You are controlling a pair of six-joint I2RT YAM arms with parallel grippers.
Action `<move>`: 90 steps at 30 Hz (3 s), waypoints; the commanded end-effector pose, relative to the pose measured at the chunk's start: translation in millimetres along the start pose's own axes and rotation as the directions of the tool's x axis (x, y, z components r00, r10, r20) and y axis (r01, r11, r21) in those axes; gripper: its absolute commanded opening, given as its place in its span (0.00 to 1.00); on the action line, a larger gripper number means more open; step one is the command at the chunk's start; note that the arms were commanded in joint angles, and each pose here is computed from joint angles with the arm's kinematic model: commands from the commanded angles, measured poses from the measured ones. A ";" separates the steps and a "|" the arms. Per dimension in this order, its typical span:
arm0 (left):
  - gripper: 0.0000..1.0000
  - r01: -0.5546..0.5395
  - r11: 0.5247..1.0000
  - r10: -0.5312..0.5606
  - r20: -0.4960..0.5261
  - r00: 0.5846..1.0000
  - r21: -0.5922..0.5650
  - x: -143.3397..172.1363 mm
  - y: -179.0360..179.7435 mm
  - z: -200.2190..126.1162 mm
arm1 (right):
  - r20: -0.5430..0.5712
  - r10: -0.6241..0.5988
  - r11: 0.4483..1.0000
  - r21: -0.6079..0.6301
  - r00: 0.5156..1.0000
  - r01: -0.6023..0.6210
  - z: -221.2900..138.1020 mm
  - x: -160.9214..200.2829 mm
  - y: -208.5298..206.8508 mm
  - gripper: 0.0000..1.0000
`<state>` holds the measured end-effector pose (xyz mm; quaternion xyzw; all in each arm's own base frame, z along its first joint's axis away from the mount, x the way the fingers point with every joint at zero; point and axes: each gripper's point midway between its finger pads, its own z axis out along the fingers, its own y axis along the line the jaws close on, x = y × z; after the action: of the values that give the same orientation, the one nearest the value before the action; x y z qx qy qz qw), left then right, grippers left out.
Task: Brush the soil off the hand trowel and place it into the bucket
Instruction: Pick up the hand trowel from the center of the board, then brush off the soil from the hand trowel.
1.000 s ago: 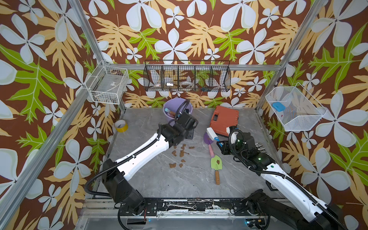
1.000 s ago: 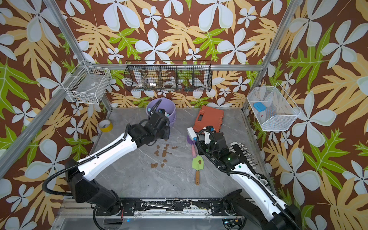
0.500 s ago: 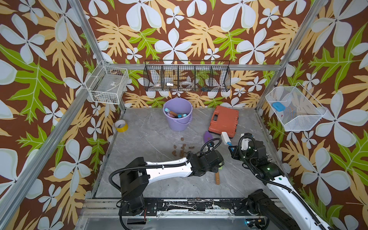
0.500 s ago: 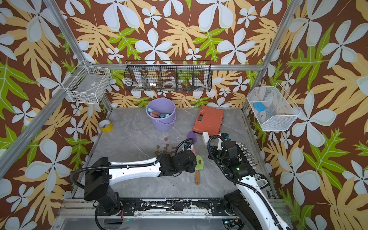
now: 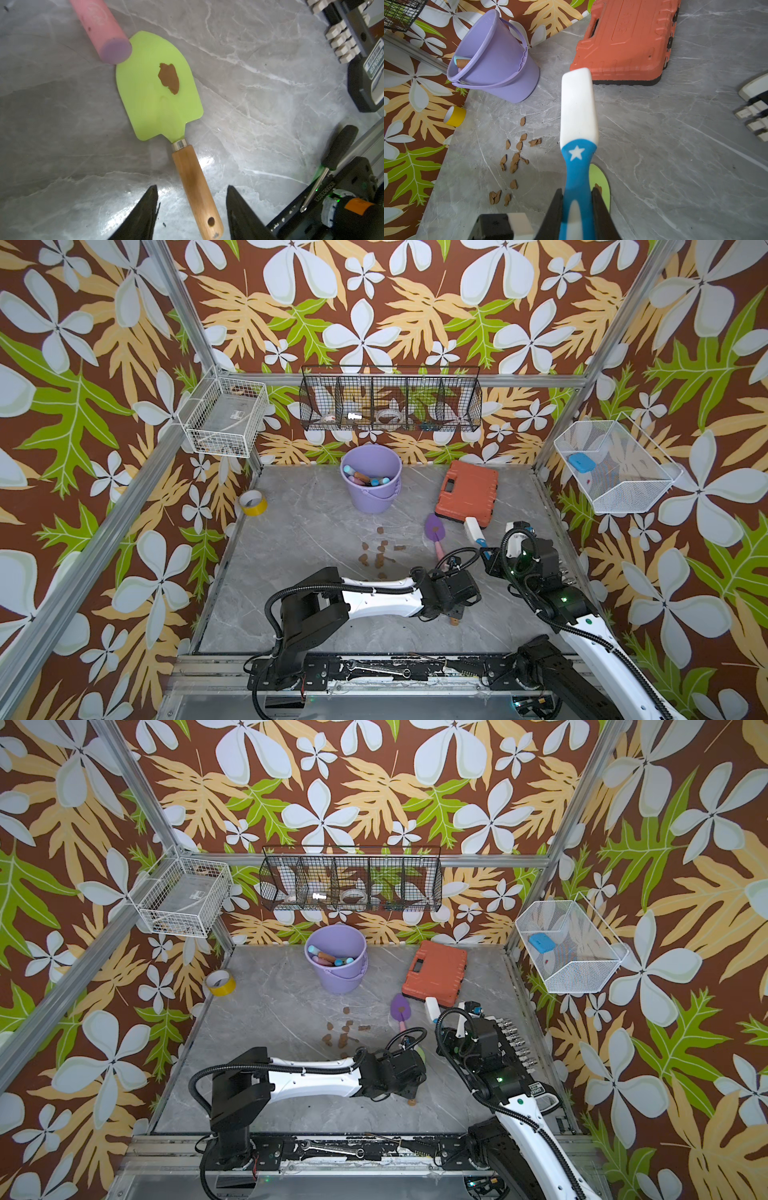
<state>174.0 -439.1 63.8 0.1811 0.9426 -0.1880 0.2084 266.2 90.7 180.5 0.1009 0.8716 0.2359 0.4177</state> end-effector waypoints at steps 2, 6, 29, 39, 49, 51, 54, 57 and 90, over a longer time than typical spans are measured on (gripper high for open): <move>0.55 -0.021 1.000 0.020 -0.021 1.000 -0.007 4.8 -0.8 7.7 | 0.023 -0.009 1.000 -0.030 1.000 0.009 0.8 -8.0 7.6 0.00; 0.55 -0.030 0.999 0.029 -0.033 0.999 -0.021 6.7 -0.2 15.5 | 0.024 -0.014 1.000 -0.026 1.000 0.015 0.6 -7.7 6.8 0.00; 0.39 -0.167 0.957 0.155 -0.067 0.986 -0.237 32.0 18.8 28.7 | 0.040 0.002 0.999 -0.043 0.999 0.000 -0.3 -9.2 8.8 0.00; 0.18 -0.166 0.966 0.154 -0.078 0.985 -0.196 31.7 12.1 15.9 | 0.046 0.007 0.999 -0.048 0.999 -0.004 -3.6 -12.2 11.4 0.00; 0.00 -0.298 0.897 0.272 -0.123 0.954 -0.325 28.9 68.7 -43.5 | 0.055 0.006 0.985 -0.173 0.998 0.003 -15.2 -17.6 36.5 0.00; 0.00 -0.312 0.829 0.287 -0.127 0.950 -0.464 24.5 110.9 -65.2 | 0.041 0.002 0.965 -0.261 0.999 0.009 -18.3 -18.9 54.3 0.00; 0.00 -0.254 0.813 0.225 -0.119 0.967 -0.525 26.3 163.1 -88.8 | 0.000 -0.001 0.957 -0.289 1.000 0.001 -16.4 -18.1 63.2 0.00; 0.00 -0.157 0.863 0.141 -0.071 0.988 -0.480 24.8 191.0 -108.3 | -0.019 -0.038 0.948 -0.318 0.999 0.030 -14.6 -12.2 78.8 0.00; 0.00 0.230 0.938 -0.211 0.098 0.973 -0.260 -12.6 260.7 -180.8 | -0.021 -0.189 0.912 -0.373 0.982 0.168 -9.5 -12.0 155.5 0.00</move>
<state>234.8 -179.0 159.6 0.0238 0.9482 -0.2246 0.2234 257.4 218.7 273.5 -0.0601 0.8256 0.3951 0.3983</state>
